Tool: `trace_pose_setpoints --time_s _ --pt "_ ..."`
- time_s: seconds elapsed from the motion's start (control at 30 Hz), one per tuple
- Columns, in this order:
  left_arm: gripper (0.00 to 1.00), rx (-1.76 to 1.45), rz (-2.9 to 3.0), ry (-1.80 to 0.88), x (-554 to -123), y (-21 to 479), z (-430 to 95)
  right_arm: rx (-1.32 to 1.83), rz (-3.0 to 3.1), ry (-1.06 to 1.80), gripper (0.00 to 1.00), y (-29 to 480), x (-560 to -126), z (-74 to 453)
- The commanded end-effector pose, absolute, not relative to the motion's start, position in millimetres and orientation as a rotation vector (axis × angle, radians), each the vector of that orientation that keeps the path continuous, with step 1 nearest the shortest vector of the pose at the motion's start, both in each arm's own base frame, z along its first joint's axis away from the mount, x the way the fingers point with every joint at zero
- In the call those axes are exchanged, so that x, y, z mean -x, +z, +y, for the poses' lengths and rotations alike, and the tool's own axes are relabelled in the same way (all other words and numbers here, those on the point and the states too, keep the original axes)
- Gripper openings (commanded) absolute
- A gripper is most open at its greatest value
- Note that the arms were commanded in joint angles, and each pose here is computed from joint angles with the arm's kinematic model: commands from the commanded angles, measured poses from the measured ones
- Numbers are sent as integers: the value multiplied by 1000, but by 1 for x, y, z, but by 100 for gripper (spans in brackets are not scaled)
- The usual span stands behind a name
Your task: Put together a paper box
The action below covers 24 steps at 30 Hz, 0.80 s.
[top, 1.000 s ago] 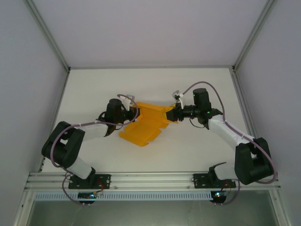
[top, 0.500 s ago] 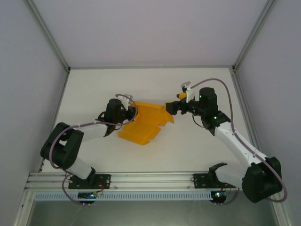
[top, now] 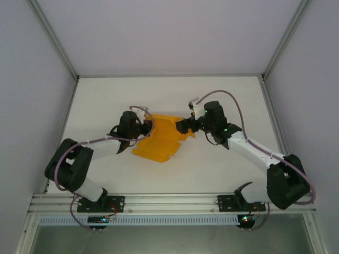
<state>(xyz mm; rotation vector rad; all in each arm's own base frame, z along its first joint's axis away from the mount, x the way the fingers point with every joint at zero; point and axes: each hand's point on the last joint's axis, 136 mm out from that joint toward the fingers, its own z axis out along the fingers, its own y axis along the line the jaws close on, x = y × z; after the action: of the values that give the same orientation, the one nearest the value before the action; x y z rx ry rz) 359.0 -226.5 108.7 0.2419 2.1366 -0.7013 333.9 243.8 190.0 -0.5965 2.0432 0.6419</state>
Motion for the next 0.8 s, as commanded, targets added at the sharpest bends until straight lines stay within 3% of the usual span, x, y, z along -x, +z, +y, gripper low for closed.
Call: trace_pose_setpoints --time_s 0.0,0.5,0.77 --pt "0 -257 2103 -696 -363 124 -228 557 1989 473 99 193 -351 237" --pt "0 -255 2130 -648 -362 123 -227 248 1791 68 99 203 -383 237" --pt "0 -152 2161 -596 -369 119 -213 335 1877 21 99 200 -353 215"
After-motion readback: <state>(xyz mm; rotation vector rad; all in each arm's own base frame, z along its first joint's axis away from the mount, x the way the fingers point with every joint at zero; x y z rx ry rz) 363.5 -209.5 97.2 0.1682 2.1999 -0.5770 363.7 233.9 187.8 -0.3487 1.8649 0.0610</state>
